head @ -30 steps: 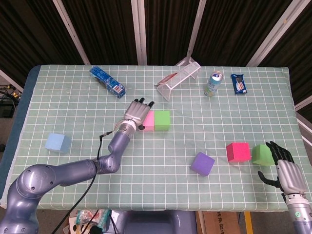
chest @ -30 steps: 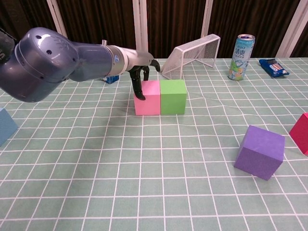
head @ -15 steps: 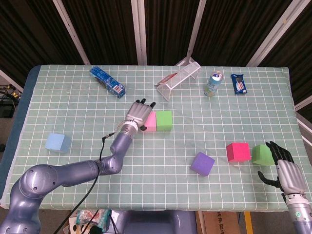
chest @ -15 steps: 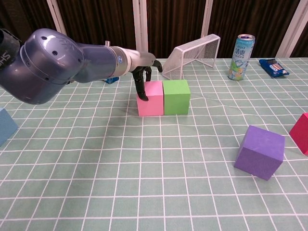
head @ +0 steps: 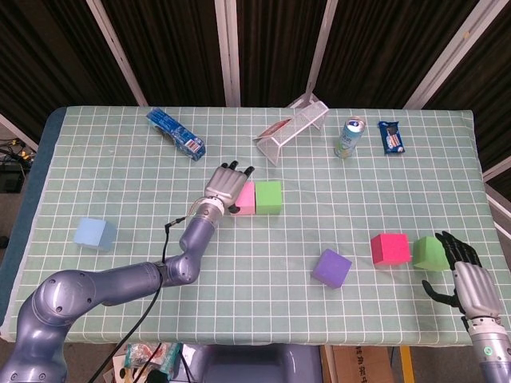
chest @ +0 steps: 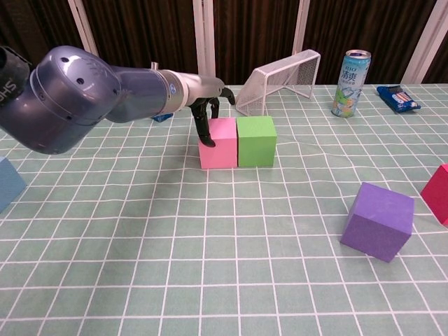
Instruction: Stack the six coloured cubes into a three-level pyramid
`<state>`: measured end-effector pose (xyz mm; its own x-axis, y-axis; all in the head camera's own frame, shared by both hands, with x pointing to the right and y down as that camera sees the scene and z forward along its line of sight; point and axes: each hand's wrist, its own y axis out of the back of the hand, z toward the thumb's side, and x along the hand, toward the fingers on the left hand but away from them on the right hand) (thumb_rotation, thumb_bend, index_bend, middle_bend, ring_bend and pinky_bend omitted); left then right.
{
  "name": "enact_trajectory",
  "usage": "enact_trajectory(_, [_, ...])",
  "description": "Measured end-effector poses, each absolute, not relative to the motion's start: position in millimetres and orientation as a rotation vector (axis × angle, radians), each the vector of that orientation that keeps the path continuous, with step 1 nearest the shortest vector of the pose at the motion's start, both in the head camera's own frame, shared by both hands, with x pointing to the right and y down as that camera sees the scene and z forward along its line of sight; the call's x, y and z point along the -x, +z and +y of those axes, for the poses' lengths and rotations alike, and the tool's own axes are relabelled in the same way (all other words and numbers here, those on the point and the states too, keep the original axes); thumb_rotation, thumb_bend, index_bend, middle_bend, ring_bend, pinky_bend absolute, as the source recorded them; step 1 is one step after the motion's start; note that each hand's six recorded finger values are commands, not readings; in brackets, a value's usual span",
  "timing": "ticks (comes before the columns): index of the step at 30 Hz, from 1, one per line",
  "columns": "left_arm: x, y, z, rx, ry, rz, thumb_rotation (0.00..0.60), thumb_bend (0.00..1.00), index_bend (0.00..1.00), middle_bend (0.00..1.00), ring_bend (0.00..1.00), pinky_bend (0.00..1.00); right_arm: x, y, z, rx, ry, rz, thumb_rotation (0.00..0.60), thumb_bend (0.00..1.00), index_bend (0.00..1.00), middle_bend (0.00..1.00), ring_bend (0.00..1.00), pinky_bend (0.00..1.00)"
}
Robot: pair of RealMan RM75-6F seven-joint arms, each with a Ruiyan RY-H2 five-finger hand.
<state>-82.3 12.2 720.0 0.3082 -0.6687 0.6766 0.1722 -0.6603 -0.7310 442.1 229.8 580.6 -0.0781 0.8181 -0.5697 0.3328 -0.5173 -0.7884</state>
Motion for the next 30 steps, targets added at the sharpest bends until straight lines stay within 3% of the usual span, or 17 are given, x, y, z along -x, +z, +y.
enact_trajectory(6, [80, 720, 12, 1.839, -1.435, 0.45, 0.6, 0.31, 0.11, 0.37, 0.09, 0.17, -442, 581, 230, 1.801, 1.627, -1.24, 0.6, 0.33, 0.0, 0.0, 0.0, 0.0])
enact_trajectory(9, [80, 721, 13, 1.841, -1.436, 0.451, 0.6, 0.26, 0.1, 0.33, 0.09, 0.17, -442, 581, 230, 1.802, 1.627, -1.24, 0.6, 0.33, 0.0, 0.0, 0.0, 0.0])
enact_trajectory(16, [80, 720, 14, 1.844, -1.435, 0.455, 0.6, 0.1, 0.02, 0.1, 0.05, 0.14, -442, 581, 230, 1.803, 1.626, -1.24, 0.6, 0.33, 0.0, 0.0, 0.0, 0.0])
enact_trajectory(20, [81, 719, 14, 1.848, -1.434, 0.457, 0.6, 0.09, 0.0, 0.04, 0.03, 0.13, -442, 580, 230, 1.803, 1.625, -1.241, 0.6, 0.33, 0.0, 0.0, 0.0, 0.0])
enact_trajectory(30, [92, 711, 11, 1.829, -1.442, 0.471, 0.6, 0.09, 0.0, 0.05, 0.02, 0.12, -442, 580, 230, 1.802, 1.626, -1.241, 0.6, 0.33, 0.0, 0.0, 0.0, 0.0])
